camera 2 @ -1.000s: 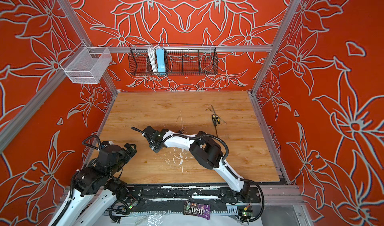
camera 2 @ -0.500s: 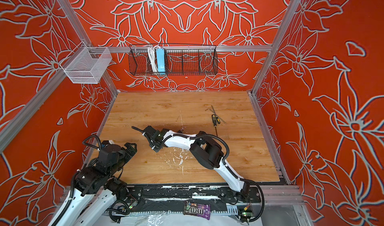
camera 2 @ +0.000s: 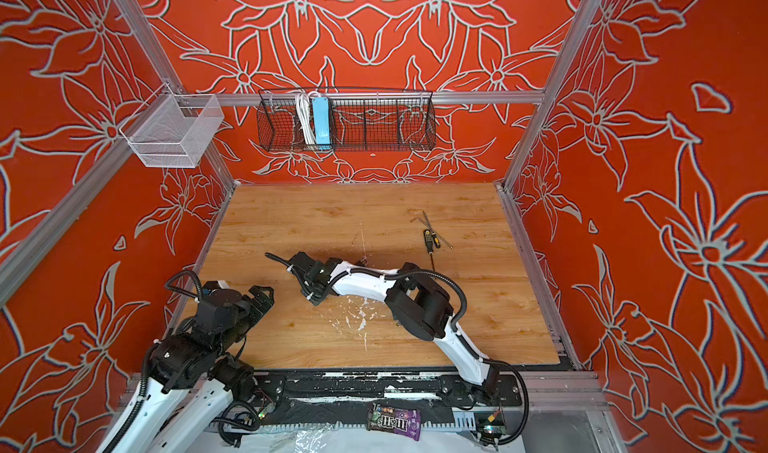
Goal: Unlock with the key
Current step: 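Lift the silver key off the table with the right gripper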
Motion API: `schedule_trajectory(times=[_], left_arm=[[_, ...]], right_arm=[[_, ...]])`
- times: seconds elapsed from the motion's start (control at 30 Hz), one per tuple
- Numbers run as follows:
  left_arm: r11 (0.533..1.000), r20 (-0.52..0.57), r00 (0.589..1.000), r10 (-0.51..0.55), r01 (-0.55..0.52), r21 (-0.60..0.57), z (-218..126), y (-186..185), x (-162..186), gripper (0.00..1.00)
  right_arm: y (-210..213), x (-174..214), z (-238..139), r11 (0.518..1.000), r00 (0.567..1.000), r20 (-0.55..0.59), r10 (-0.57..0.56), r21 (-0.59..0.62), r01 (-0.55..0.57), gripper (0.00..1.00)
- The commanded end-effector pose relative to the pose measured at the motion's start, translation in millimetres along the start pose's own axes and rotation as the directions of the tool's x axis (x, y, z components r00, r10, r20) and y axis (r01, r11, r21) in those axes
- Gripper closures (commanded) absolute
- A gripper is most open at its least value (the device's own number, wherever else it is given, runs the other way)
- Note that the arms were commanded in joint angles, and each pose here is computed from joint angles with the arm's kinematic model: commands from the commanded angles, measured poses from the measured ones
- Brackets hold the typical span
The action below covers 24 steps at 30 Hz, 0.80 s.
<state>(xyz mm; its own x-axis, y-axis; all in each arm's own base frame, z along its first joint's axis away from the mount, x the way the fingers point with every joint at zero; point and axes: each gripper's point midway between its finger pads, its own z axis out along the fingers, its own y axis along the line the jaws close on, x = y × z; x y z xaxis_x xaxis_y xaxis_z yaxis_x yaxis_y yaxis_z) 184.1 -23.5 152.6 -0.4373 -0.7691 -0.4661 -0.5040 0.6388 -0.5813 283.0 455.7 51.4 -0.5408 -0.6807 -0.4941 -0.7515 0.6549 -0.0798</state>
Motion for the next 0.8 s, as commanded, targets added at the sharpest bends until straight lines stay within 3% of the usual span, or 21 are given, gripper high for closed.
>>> schedule_trajectory(times=[0.0, 0.43, 0.57, 0.77], left_arm=[[1.0, 0.009, 1.0, 0.005, -0.006, 0.022, -3, -9, -5, 0.02], [0.98, -0.017, 0.993, 0.118, -0.114, 0.164, 0, -54, -7, 0.02], [0.974, -0.047, 0.994, 0.094, -0.082, 0.21, -1, -67, -4, 0.0], [0.959, -0.148, 0.989, -0.013, 0.054, 0.28, 5, -87, 8, 0.01]], right_arm=[[-4, -19, -26, 0.999, 0.997, 0.073, 0.032, -0.013, -0.031, 1.0], [-27, -27, -81, 0.977, 0.963, 0.166, 0.213, -0.061, -0.206, 1.0], [-31, -26, -98, 0.963, 0.946, 0.186, 0.265, -0.1, -0.25, 1.0], [-35, -24, -122, 0.95, 0.927, 0.216, 0.306, -0.136, -0.282, 1.0]])
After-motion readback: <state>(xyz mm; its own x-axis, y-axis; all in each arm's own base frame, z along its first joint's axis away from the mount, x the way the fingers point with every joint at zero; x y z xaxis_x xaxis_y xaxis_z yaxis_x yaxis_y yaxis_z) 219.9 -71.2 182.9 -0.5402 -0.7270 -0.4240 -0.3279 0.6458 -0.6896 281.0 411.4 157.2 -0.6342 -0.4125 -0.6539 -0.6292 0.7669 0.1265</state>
